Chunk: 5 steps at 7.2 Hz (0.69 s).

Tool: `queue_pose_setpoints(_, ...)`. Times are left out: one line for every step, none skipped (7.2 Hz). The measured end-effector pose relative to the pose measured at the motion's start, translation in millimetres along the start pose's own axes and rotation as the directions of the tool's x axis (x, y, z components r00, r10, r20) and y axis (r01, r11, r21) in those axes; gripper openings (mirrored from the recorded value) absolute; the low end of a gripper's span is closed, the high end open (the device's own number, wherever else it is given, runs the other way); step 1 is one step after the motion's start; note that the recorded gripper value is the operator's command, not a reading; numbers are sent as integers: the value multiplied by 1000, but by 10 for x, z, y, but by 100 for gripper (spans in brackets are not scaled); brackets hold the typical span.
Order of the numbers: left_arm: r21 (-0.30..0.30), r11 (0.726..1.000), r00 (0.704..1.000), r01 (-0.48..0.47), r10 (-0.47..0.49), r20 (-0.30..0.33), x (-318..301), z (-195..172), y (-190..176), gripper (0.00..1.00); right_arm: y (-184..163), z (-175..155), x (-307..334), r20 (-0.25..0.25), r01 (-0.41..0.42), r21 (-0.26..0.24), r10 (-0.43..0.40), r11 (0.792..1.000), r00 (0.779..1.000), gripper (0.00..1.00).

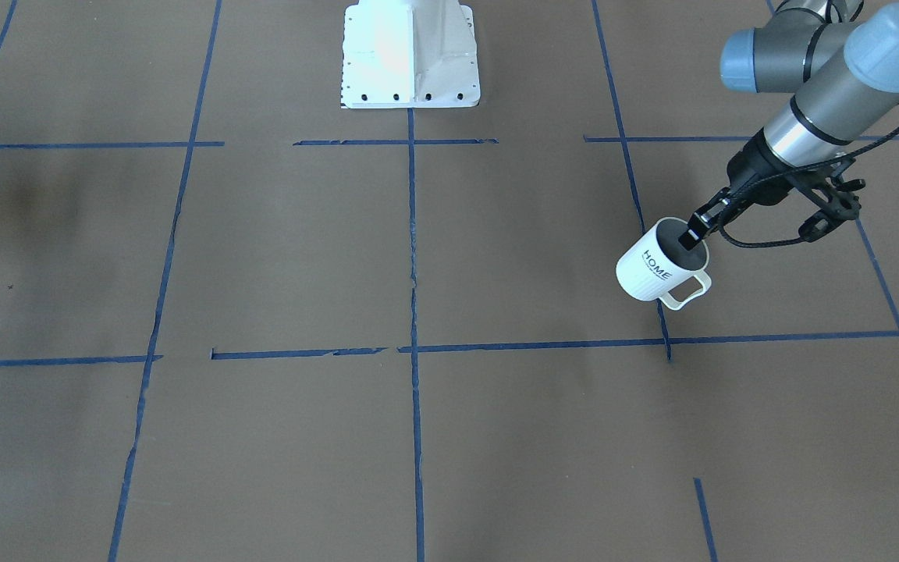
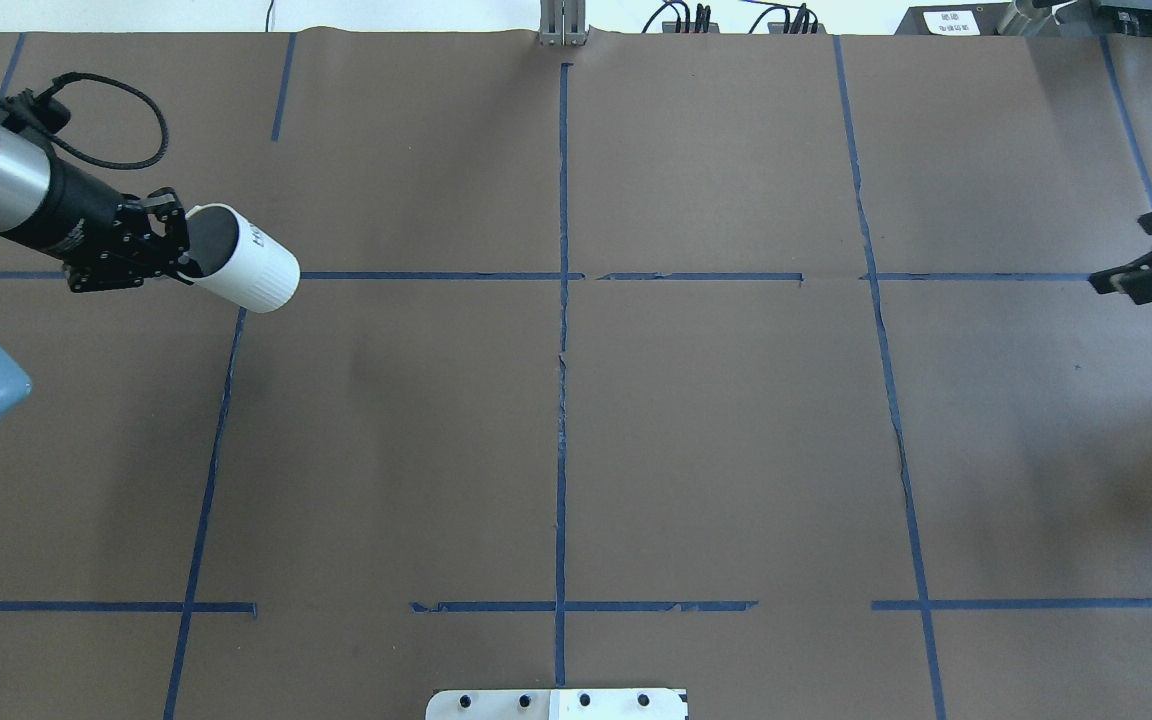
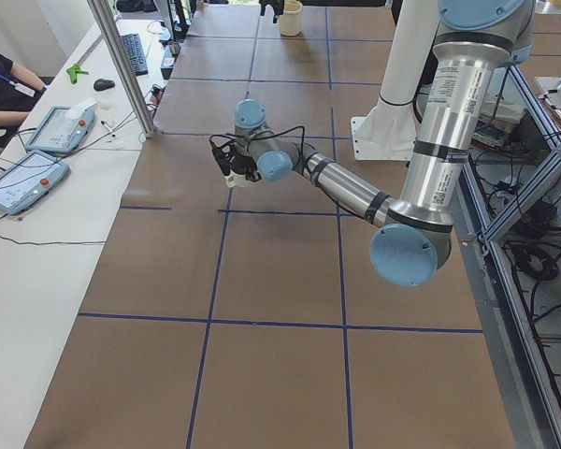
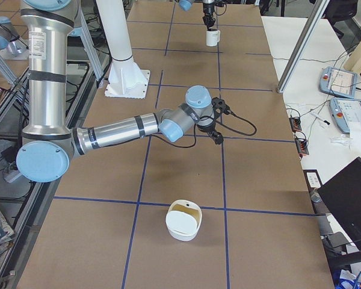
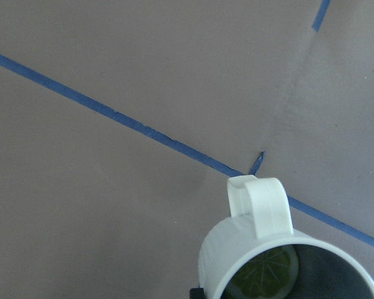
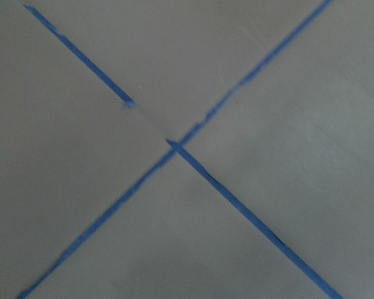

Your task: Left arm hands cup to right arm to dump lemon

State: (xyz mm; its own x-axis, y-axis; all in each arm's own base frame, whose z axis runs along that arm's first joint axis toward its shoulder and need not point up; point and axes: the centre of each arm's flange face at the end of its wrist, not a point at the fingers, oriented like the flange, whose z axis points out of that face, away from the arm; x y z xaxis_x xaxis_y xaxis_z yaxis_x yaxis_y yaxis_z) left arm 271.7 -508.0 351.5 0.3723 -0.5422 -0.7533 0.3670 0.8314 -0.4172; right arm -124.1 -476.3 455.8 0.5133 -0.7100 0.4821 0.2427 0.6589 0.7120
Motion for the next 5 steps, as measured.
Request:
queue_pose_setpoints(-11,999,999,42,-41,35,334,32,147,0,-319,151,-210,17,52,47,-53,998,998,98)
queue_pose_setpoints(-23,997,995,72,-70,74,654,67,326,0,-640,293,-384,19,115,103,-118,988,993,96)
queue_pose_setpoints(-37,994,990,104,-100,99,931,99,529,0,-898,464,-568,9,188,171,-192,967,981,96)
queue_pose_setpoints(-51,989,985,140,-135,106,1165,124,728,0,-1014,687,-803,-12,251,249,-257,935,966,98)
queue_pose_setpoints(-63,985,983,161,-154,105,1327,142,876,0,-1079,890,-1078,-30,277,323,-283,905,959,99)
